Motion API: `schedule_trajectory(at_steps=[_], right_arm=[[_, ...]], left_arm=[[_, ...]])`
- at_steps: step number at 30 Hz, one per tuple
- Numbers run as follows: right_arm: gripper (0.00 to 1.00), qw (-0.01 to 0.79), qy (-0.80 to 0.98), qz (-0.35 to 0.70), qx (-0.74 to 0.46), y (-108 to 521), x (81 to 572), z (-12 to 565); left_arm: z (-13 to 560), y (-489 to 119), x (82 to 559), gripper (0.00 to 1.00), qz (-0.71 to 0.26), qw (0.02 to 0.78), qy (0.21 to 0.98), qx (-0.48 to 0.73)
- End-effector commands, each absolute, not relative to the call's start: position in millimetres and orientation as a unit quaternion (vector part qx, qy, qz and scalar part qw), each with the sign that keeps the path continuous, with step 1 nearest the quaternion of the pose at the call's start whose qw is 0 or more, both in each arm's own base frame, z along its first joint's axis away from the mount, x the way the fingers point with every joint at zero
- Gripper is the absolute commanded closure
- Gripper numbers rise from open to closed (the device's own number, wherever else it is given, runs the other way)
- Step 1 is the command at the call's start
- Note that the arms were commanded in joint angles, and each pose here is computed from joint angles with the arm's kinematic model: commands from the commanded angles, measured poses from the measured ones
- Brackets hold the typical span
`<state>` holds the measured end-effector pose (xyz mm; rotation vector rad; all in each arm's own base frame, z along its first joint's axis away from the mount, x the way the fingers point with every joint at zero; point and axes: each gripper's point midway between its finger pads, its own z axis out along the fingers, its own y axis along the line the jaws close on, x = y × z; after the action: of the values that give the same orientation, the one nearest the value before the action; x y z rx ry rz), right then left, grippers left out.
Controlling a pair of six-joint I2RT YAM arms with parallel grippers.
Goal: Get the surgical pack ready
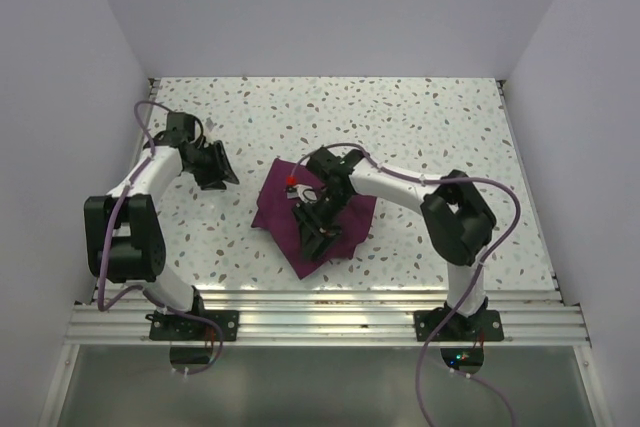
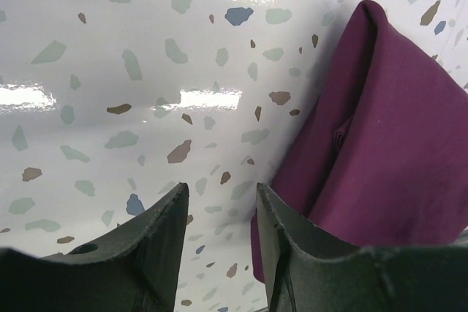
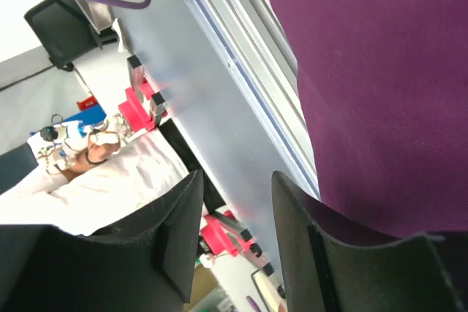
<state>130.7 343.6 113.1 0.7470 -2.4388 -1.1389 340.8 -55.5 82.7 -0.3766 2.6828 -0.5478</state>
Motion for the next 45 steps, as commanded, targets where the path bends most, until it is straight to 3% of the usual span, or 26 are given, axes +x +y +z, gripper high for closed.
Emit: schedule_trajectory(at_steps=[1, 6, 10, 13, 19, 25, 33, 45], right_arm=[[0.53, 0.128, -0.855, -0.413, 0.286, 345.6, 142.0, 146.5], [0.53, 0.001, -0.911, -0.382, 0.158, 300.4, 215.4, 148.9], [0.66, -0.103, -0.971, -0.218, 0.01, 210.8, 279.2, 127.5], [0.69, -0.121, -0.98, -0.153, -0.039, 169.3, 295.0, 121.5], [0.76, -0.076, -0.989, -0.089, -0.086, 128.8, 294.1, 85.1], [0.73, 0.007, -0.981, -0.168, -0.095, 162.7, 292.4, 36.3], [0.73, 0.019, -0.963, -0.245, -0.106, 202.2, 329.9, 31.5], [0.71, 0.001, -0.932, -0.339, -0.129, 258.9, 415.4, 50.5]], left_arm=[[98.0, -60.4, 350.5, 0.53, -0.219, 0.208, 0.946, -0.117], [85.5, -67.7, 342.7, 0.53, -0.238, 0.186, 0.947, -0.109], [66.7, -74.1, 335.0, 0.57, -0.251, 0.156, 0.949, -0.111], [57.6, -81.8, 330.8, 0.59, -0.253, 0.142, 0.951, -0.103], [43.5, -112.7, 319.1, 0.6, -0.267, 0.109, 0.955, -0.067], [36.8, -129.0, 308.2, 0.61, -0.283, 0.09, 0.953, -0.062], [28.0, -139.5, 289.3, 0.62, -0.291, 0.062, 0.952, -0.066], [57.6, -9.3, 282.3, 0.48, -0.113, 0.159, 0.936, -0.293]])
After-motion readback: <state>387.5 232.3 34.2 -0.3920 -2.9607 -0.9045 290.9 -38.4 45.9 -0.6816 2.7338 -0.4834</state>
